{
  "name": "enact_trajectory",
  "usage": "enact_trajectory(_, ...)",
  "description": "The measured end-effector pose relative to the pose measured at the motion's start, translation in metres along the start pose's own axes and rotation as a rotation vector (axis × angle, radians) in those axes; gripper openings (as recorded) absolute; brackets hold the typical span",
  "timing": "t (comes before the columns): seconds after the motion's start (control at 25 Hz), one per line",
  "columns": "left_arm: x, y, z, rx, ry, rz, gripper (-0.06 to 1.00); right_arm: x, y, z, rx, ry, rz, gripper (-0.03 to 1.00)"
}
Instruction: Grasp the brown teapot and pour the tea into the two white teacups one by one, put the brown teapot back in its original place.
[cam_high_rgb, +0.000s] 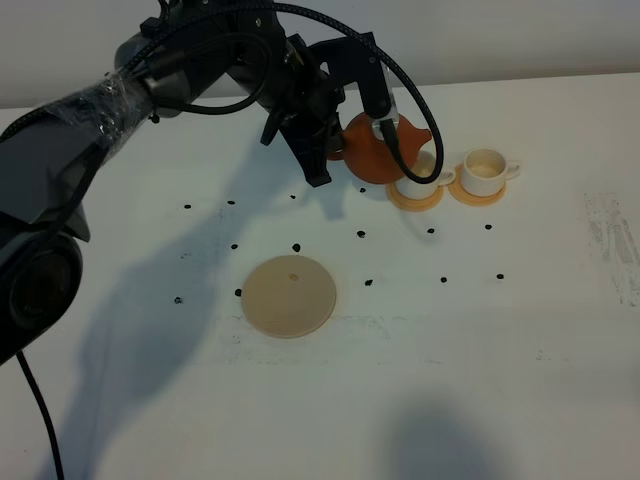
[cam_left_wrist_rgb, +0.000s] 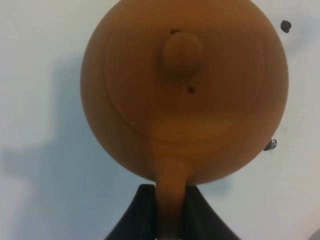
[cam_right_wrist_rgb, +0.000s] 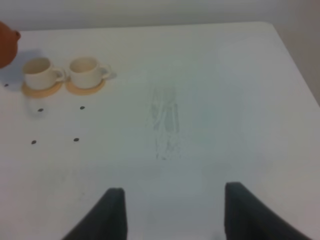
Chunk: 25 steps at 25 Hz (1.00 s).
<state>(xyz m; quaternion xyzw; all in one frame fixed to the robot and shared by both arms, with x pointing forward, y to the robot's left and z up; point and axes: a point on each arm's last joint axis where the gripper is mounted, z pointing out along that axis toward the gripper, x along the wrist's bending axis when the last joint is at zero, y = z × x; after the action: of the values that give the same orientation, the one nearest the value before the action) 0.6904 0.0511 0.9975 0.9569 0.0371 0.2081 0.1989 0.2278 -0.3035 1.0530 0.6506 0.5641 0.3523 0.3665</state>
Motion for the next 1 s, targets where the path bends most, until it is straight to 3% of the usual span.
enact_trajectory(0.72, 0.009, -0.003, -0.001, 0.043, 0.100, 0.146, 0.12, 0.000, 0.000, 0.000, 0.000, 0.000, 0.000, 0.43)
enact_trajectory(1.0, 0.010, -0.005, 0.001, 0.056, 0.104, 0.219, 0.12, 0.000, 0.000, 0.000, 0.000, 0.000, 0.000, 0.43)
